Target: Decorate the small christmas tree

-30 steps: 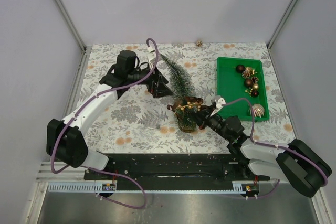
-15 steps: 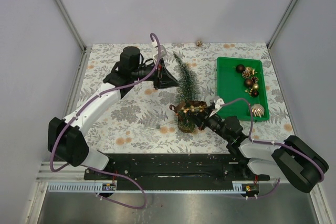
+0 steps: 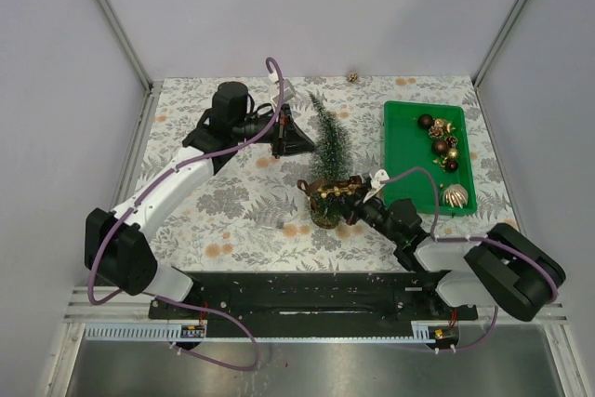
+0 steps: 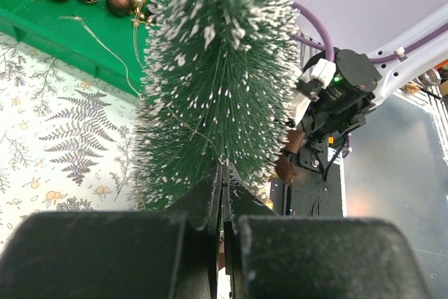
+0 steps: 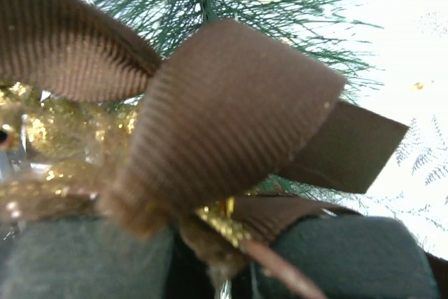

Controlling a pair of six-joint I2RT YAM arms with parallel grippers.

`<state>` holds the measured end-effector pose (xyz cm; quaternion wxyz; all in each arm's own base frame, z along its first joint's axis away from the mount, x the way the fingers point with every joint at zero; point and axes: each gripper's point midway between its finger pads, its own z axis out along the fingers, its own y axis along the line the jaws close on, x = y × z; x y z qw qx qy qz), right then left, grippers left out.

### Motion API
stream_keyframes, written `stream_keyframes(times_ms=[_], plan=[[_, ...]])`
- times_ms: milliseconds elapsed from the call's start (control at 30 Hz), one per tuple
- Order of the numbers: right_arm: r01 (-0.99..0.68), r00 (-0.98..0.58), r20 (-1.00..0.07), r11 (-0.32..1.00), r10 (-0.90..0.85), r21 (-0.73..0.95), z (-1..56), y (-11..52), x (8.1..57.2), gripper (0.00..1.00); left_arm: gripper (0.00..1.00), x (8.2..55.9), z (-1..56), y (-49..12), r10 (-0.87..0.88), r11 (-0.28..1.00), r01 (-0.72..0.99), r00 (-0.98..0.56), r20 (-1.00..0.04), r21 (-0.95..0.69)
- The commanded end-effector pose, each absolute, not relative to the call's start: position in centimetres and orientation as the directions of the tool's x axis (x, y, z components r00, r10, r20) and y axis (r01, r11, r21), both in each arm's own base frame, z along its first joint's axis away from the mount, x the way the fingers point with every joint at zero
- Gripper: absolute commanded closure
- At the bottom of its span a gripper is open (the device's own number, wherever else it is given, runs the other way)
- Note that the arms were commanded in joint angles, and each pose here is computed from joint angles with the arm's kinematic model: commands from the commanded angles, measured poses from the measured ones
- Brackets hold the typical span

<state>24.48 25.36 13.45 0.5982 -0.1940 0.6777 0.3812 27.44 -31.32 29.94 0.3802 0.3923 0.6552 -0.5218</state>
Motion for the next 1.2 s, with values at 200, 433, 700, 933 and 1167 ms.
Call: stream_keyframes(times_ms=[200,433,700,933,1167], plan=[[-0.745,-0.176,-0.967,0.617,0.186,0.254,13.2,27.6,26.4,0.89,1.00,26.0,33.7,-27.5,0.075,0.166,0.951,-0.275,-0.959,-0.260],[-0.739,-0.218,-0.961,0.615,0.171,0.277,13.9,26.5,24.9,0.64,1.00,24.8,31.2,-26.6,0.085,0.186,0.940,-0.306,-0.948,-0.287],[-0.723,-0.271,-0.950,0.618,0.157,0.308,18.0,24.1,21.8,0.35,1.00,25.0,31.5,-26.5,0.074,0.203,0.941,-0.291,-0.954,-0.271],[-0.793,-0.264,-0.924,0.483,0.278,0.372,26.4,23.6,17.8,0.25,1.00,25.5,31.8,-26.1,0.064,0.233,0.940,-0.270,-0.961,-0.249],[-0.558,-0.201,-0.952,0.772,0.231,0.305,34.2,21.1,25.0,0.21,1.00,25.5,32.2,-26.1,0.057,0.239,0.942,-0.255,-0.965,-0.235]])
